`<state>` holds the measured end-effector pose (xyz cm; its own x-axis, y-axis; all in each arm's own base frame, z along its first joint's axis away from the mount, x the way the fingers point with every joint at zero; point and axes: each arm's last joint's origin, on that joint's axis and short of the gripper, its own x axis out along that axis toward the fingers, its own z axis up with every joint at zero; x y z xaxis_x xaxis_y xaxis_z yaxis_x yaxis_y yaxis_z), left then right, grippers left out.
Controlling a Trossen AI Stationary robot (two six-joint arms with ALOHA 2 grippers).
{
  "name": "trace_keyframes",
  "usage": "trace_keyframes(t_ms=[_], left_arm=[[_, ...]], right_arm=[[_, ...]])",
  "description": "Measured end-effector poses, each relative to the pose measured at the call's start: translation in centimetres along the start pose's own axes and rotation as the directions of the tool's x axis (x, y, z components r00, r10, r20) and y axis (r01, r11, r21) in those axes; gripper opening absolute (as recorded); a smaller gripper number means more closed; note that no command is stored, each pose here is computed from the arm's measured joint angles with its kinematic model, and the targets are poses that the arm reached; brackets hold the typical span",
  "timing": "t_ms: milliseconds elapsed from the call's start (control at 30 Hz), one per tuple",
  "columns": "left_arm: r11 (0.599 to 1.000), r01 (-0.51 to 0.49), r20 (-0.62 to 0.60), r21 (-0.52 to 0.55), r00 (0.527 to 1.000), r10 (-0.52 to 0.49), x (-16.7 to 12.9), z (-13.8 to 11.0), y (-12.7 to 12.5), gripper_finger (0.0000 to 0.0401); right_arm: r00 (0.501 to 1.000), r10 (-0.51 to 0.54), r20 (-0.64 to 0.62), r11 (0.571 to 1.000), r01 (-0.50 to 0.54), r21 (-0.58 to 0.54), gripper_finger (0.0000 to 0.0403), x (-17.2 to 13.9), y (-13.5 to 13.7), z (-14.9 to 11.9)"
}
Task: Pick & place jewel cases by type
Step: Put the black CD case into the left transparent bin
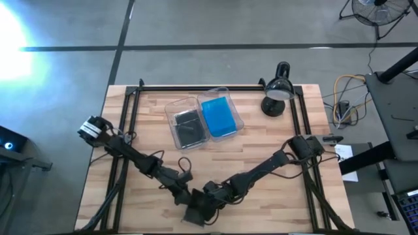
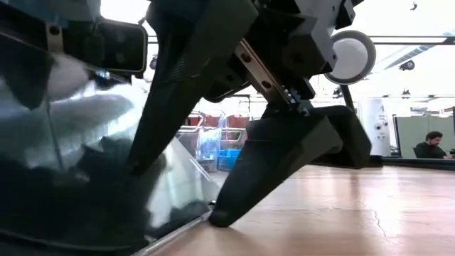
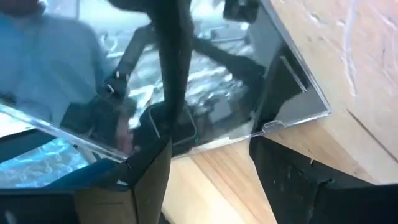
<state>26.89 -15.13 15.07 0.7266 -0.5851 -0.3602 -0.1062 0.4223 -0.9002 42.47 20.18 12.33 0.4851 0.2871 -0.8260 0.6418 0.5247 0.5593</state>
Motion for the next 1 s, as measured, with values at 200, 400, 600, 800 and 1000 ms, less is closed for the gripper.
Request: trace_keyframes(t_ms=[200,400,600,800,1000], left_arm=[[1.000,-0.005,-0.011,-0.025,1.000,0.005,1.6,0.2,0.1,0.0176],[0.976,-0.201,-0.052,-0.081,0.979,0.197,1.0,-0.2,1.3,0.0172],[0.961,-0.243,-0.032,-0.129,0.970,0.241,0.1,-0.3,1.5,0.0123],[0.965,-0.226,0.066,-0.131,0.970,0.236,0.3,0.2,0.8,0.0076],[0.964,-0.239,0.079,-0.116,0.965,0.248,0.3,0.5,0.7,0.0070]], right_arm=[[1.000,0.007,0.013,1.000,-0.007,-0.016,0.0224,0.0,0.1,0.1],[1.000,0.002,0.008,1.000,-0.002,-0.010,0.0224,0.0,0.2,-0.4],[1.000,0.001,0.032,0.999,-0.002,0.039,0.0224,-0.1,0.2,-0.5],[0.999,0.013,0.035,1.000,-0.014,0.028,0.0224,-0.1,0.3,-0.4],[0.997,-0.043,0.061,0.998,0.041,0.041,0.0224,-1.1,0.2,-0.4]])
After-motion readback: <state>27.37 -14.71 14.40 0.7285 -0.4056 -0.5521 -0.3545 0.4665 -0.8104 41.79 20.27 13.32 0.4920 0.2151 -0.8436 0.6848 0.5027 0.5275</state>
